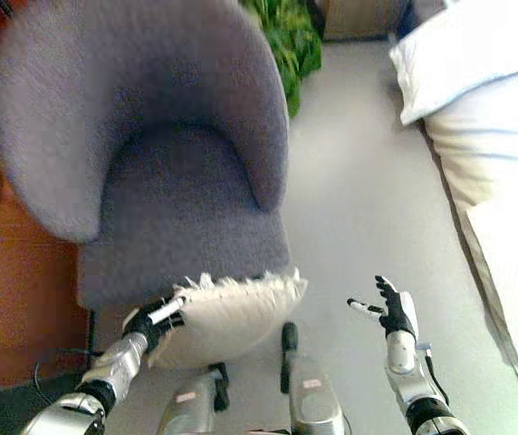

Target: Pick up the pillow and put it on the sofa.

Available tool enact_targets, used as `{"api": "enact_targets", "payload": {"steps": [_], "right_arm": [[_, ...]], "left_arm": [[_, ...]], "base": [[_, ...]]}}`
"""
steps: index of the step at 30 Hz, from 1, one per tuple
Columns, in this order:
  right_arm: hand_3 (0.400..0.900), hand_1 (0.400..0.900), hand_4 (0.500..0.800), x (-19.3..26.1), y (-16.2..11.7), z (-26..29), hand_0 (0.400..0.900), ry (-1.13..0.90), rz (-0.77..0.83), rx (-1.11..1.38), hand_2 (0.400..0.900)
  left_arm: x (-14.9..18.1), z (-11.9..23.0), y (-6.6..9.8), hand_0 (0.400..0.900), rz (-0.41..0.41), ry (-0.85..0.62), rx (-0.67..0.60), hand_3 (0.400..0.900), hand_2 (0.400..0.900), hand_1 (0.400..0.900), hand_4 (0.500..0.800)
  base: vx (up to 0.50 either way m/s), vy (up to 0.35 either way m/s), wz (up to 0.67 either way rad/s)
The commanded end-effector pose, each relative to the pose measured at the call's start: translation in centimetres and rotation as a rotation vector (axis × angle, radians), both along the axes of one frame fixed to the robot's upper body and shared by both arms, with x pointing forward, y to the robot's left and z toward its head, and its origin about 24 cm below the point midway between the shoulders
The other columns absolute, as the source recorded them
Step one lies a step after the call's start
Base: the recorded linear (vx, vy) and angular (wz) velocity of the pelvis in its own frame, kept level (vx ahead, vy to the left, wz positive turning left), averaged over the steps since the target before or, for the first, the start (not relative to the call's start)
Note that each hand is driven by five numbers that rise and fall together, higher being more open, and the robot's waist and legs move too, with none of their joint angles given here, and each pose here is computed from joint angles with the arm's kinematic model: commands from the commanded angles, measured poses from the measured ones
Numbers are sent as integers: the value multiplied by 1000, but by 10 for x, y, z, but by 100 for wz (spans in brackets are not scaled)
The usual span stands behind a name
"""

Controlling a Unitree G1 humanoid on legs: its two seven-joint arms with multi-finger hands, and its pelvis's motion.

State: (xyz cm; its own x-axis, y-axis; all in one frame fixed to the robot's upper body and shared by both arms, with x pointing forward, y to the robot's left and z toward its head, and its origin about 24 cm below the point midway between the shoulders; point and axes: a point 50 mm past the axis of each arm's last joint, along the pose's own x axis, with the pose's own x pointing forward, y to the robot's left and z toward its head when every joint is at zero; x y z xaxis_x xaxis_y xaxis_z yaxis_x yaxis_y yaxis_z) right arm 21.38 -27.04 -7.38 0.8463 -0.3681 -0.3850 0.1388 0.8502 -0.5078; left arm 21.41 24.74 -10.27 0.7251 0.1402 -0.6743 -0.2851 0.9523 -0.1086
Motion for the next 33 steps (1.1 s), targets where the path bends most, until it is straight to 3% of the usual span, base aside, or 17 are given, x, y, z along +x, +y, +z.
{"api": "enact_targets", "payload": {"steps": [1, 10, 13, 20, 28, 33], "right_arm": [[900, 900, 800, -5, -30, 10, 900, -18, -62, -72, 900], [900, 900, 800, -20, -60, 18, 900, 24, -127, -94, 900], [900, 900, 800, -21, -70, 25, 900, 27, -151, -102, 900], [900, 900, 800, -23, -81, 27, 900, 51, -165, -121, 900], [900, 900, 800, -25, -90, 28, 900, 78, -147, -150, 900], [900, 900, 800, -19, -92, 32, 900, 82, -120, -169, 900]], "left_arm": [[4, 19, 25, 400, -17, -121, 74, 400, 400, 400, 500], [4, 60, 51, 400, -150, -258, 240, 400, 400, 400, 500], [21, 103, 66, 400, -195, -363, 349, 400, 400, 400, 500], [57, 193, 74, 400, -343, -515, 576, 400, 400, 400, 500], [96, 313, 95, 400, -360, -680, 802, 400, 400, 400, 500], [110, 364, 110, 400, -415, -625, 876, 400, 400, 400, 500]], "base": [[125, 28, 0], [37, 36, 9], [-22, 34, 15], [6, 14, 10], [14, -6, -1], [27, -28, -12]]}}
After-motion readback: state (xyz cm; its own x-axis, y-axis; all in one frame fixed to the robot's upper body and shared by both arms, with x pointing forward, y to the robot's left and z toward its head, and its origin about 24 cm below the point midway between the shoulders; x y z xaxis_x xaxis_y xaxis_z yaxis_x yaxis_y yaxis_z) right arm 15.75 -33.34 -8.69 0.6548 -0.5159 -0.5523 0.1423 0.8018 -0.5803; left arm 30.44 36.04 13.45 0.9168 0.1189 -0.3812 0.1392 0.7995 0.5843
